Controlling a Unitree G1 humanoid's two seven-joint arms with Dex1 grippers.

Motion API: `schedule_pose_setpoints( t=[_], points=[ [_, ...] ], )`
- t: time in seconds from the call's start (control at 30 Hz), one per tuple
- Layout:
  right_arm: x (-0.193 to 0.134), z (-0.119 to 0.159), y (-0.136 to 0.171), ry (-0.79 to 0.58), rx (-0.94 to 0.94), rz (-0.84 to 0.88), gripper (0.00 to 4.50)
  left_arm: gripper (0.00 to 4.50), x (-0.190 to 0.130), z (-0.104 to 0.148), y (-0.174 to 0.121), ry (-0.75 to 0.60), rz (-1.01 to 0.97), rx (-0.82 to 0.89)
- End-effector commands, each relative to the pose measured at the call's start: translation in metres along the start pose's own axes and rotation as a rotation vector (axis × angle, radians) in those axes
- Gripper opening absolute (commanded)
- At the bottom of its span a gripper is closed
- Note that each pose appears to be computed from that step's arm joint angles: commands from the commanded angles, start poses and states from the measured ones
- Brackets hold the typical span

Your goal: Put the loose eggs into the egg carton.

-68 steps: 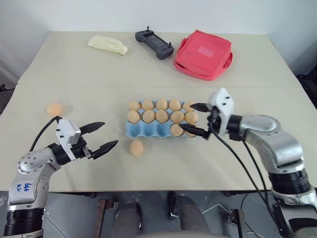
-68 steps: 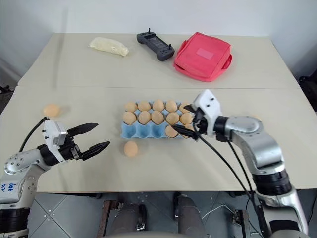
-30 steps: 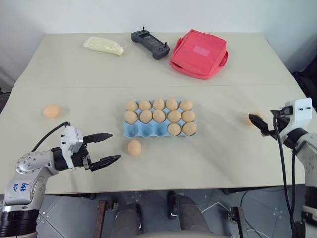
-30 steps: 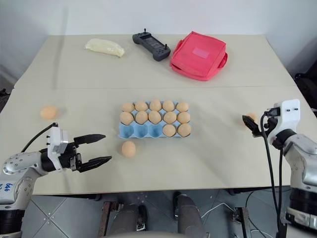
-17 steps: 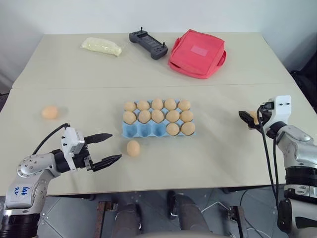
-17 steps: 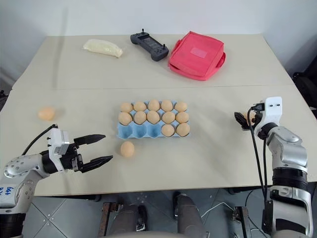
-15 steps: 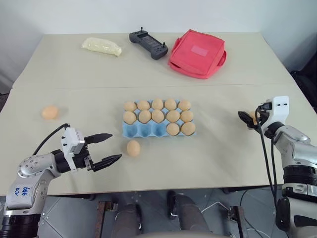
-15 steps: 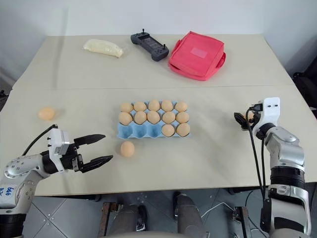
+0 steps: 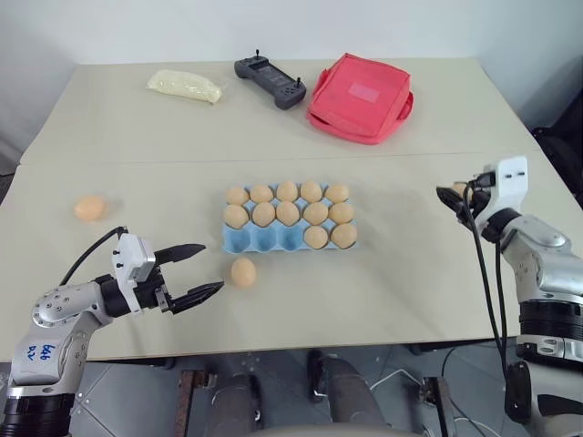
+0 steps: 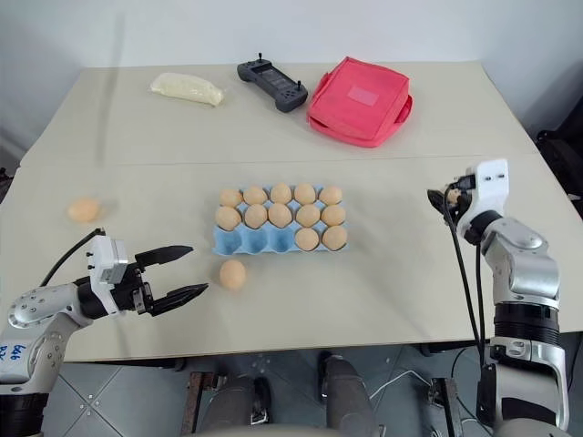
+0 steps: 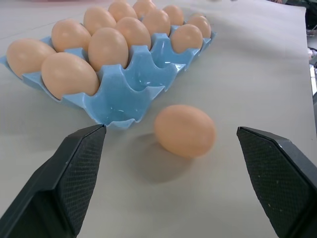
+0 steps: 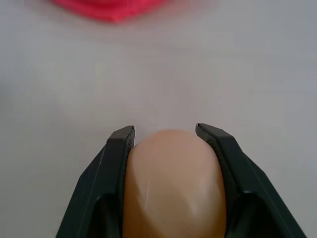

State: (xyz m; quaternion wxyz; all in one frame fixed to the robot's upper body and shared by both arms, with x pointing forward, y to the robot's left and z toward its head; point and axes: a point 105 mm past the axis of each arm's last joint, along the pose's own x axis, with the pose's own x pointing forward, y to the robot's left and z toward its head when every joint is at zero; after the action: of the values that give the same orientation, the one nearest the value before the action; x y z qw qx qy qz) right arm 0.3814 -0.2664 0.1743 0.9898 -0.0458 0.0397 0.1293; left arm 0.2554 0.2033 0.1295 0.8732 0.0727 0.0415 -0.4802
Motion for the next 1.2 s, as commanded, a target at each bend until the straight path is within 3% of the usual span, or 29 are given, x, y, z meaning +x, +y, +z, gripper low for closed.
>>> schedule_pose_setpoints(
  t=[0.03,0.2,0.4,0.6,0.83,1.1,1.2],
  points=[
    [0.001,0.038,0.064,-0.08,-0.039,0.225,1.62,4.5,-0.001,0.011,0.0,-0.032,-0.006,0.041],
    [0.005,0.055,0.141,-0.103,-0.042,0.455,1.62,4.5,-0.001,0.012,0.004,-0.033,0.006,0.054],
    [0.003,0.045,0.214,-0.065,-0.075,0.713,1.62,4.5,-0.001,0.015,0.011,-0.048,0.046,0.083],
    [0.006,0.039,0.255,-0.065,-0.102,0.841,1.62,4.5,-0.004,0.016,0.011,-0.052,0.071,0.093],
    [0.011,0.032,0.269,-0.061,-0.117,0.87,1.62,4.5,-0.009,0.014,0.007,-0.05,0.091,0.091],
    [0.012,0.034,0.27,-0.077,-0.123,0.876,4.32,4.5,-0.01,0.014,0.007,-0.048,0.104,0.091],
    [0.011,0.037,0.268,-0.088,-0.121,0.87,4.46,4.5,-0.009,0.014,0.009,-0.049,0.103,0.091]
  ],
)
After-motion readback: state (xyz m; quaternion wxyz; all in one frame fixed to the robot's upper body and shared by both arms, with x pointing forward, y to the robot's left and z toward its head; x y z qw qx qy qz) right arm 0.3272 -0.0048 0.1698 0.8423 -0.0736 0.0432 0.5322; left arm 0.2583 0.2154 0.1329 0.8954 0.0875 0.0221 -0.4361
